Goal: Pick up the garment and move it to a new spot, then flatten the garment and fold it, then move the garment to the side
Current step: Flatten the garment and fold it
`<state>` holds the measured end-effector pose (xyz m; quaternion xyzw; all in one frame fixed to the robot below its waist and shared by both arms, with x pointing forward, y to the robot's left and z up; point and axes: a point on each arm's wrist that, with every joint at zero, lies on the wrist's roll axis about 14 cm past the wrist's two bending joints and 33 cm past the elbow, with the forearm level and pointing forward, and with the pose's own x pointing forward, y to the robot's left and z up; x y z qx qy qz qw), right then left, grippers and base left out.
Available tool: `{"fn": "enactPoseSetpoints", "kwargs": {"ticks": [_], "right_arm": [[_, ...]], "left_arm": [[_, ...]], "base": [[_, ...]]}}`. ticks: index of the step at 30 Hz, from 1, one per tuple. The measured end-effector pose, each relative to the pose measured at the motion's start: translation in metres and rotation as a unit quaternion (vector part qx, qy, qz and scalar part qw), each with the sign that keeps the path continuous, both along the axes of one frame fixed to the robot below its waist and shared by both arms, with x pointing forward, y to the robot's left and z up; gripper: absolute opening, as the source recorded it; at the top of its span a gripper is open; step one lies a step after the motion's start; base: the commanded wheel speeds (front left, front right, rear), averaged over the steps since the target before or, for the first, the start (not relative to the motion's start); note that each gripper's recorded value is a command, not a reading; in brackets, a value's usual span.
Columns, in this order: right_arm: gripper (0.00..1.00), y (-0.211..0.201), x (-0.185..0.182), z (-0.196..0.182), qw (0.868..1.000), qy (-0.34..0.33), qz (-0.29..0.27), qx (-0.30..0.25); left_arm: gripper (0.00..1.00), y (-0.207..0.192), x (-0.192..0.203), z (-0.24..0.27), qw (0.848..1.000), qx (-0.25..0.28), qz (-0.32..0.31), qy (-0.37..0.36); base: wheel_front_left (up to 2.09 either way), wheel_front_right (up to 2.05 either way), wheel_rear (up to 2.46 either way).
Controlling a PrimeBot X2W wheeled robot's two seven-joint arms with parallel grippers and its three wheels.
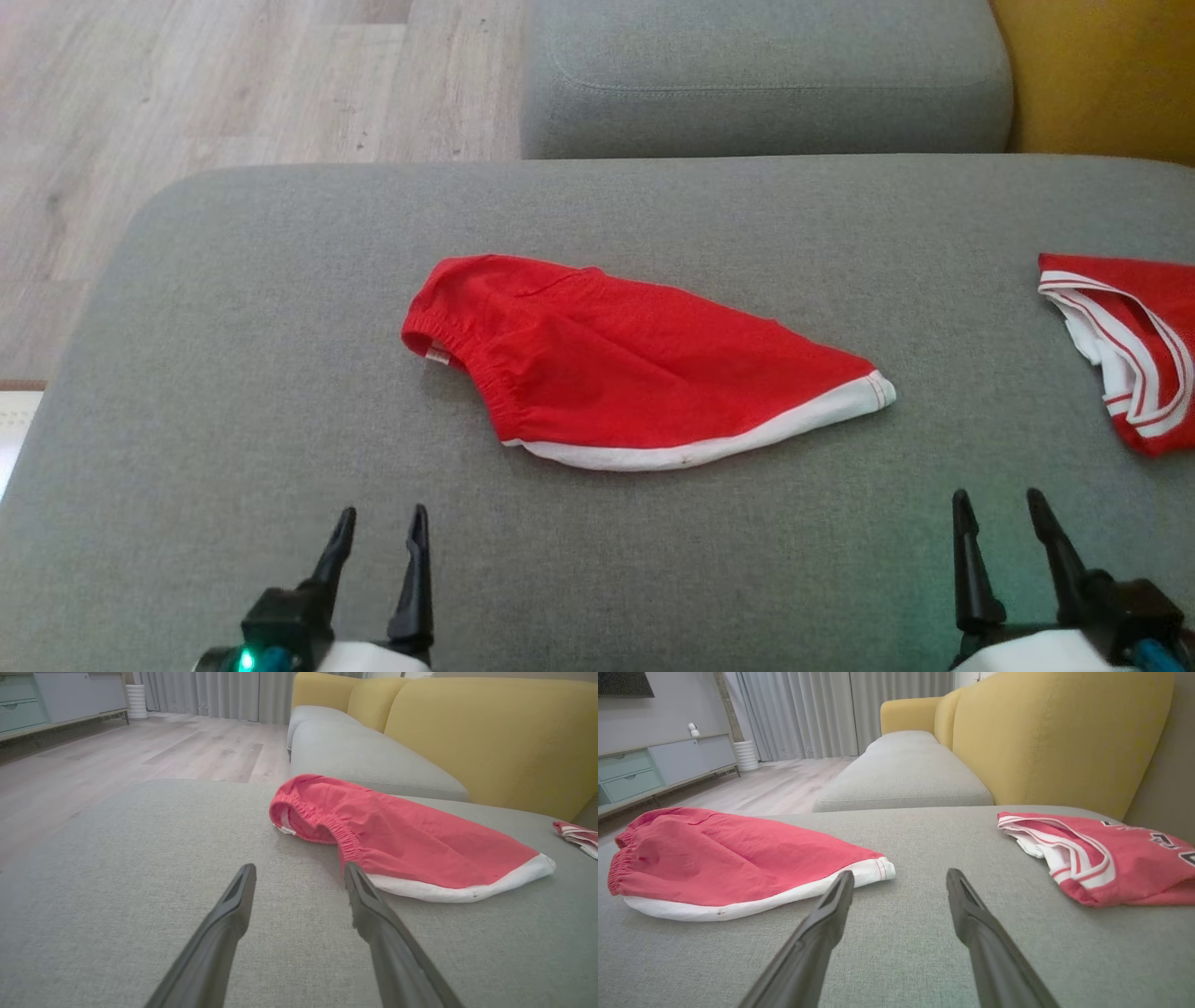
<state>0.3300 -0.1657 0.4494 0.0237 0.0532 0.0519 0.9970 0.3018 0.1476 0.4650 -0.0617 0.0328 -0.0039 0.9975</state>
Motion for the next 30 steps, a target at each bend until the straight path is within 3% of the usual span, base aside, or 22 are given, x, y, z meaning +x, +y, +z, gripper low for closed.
{"fn": "enactPoseSetpoints", "kwargs": {"ticks": [6, 13, 21, 30], "right_arm": [[1.0, 0.006, 0.001, -0.025, 0.998, 0.061, 0.01, -0.004], [1.0, 0.018, 0.065, -0.021, 0.992, 0.113, 0.037, -0.046], [1.0, 0.009, 0.1, -0.067, 0.965, 0.233, 0.063, -0.102], [1.0, 0.025, 0.119, -0.079, 0.959, 0.247, 0.097, -0.101]], "left_arm": [[1.0, -0.026, 0.002, -0.023, 0.998, -0.012, -0.053, 0.036], [1.0, -0.048, 0.049, -0.045, 0.99, -0.002, -0.101, 0.103], [1.0, -0.059, 0.084, -0.081, 0.974, 0.021, -0.129, 0.184], [1.0, -0.064, 0.096, -0.094, 0.967, 0.015, -0.148, 0.205]], "base": [[0.0, 0.0, 0.0], [0.0, 0.0, 0.0], [0.0, 0.0, 0.0], [0.0, 0.0, 0.0]]}}
